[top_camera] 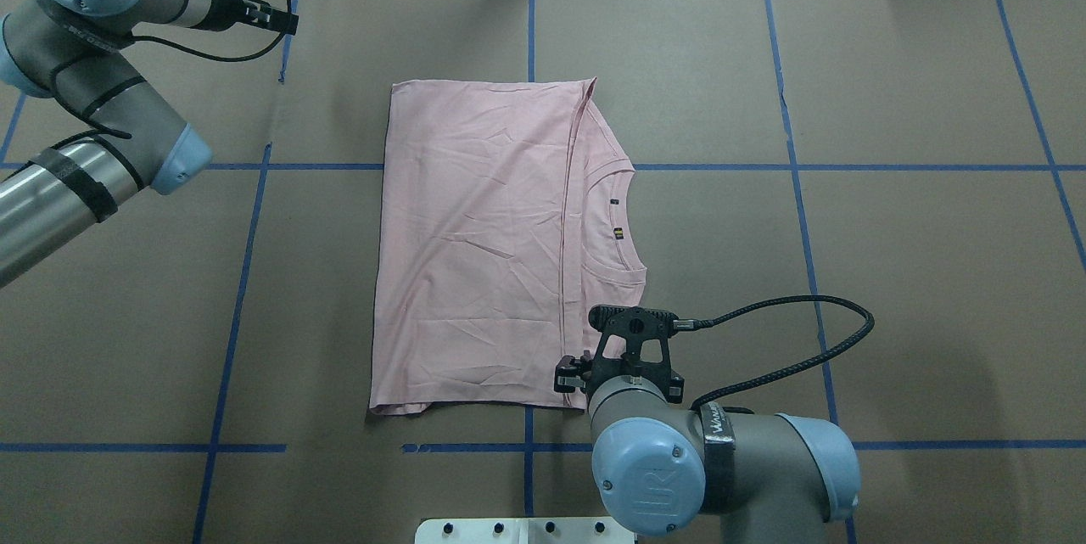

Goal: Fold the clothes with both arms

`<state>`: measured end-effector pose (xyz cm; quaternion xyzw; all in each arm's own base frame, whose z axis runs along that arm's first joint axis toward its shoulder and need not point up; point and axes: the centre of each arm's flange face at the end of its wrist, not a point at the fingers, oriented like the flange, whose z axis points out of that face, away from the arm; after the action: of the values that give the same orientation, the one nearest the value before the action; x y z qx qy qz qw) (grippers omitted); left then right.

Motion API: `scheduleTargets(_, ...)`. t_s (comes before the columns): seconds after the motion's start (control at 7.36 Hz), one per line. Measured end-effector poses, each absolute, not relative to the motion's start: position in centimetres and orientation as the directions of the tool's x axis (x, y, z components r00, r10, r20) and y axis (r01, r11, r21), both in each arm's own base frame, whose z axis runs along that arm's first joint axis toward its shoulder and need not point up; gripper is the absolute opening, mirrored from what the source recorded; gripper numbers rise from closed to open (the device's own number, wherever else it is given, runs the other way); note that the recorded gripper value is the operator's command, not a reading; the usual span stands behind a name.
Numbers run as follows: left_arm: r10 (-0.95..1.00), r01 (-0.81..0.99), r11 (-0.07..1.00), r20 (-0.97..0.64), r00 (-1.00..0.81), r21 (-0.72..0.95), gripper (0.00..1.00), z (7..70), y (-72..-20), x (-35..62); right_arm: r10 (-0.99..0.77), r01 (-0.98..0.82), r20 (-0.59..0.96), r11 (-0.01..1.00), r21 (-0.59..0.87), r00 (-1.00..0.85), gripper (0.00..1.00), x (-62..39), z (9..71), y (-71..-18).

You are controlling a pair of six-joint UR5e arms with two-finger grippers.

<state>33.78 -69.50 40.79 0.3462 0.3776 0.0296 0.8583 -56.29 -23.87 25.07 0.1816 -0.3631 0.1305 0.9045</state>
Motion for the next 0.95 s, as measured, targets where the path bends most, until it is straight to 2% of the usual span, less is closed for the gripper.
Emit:
scheduleTargets(0.27,0.258,0.283,0.808,-0.742,0.619,0.517,1.00,38.3,-64.2,36.3,0.101,-0.375,0.719,0.897,0.233,0.688,1.00,-55.6,24.6,-23.9)
scheduleTargets(0.95,0.098,0.321,0.913,-0.898,0.429,0.253,1.00,37.1,-37.9,41.3,0.115,-0.399,0.724,0.887,0.233,0.680,1.00,-55.0,24.2,-25.1)
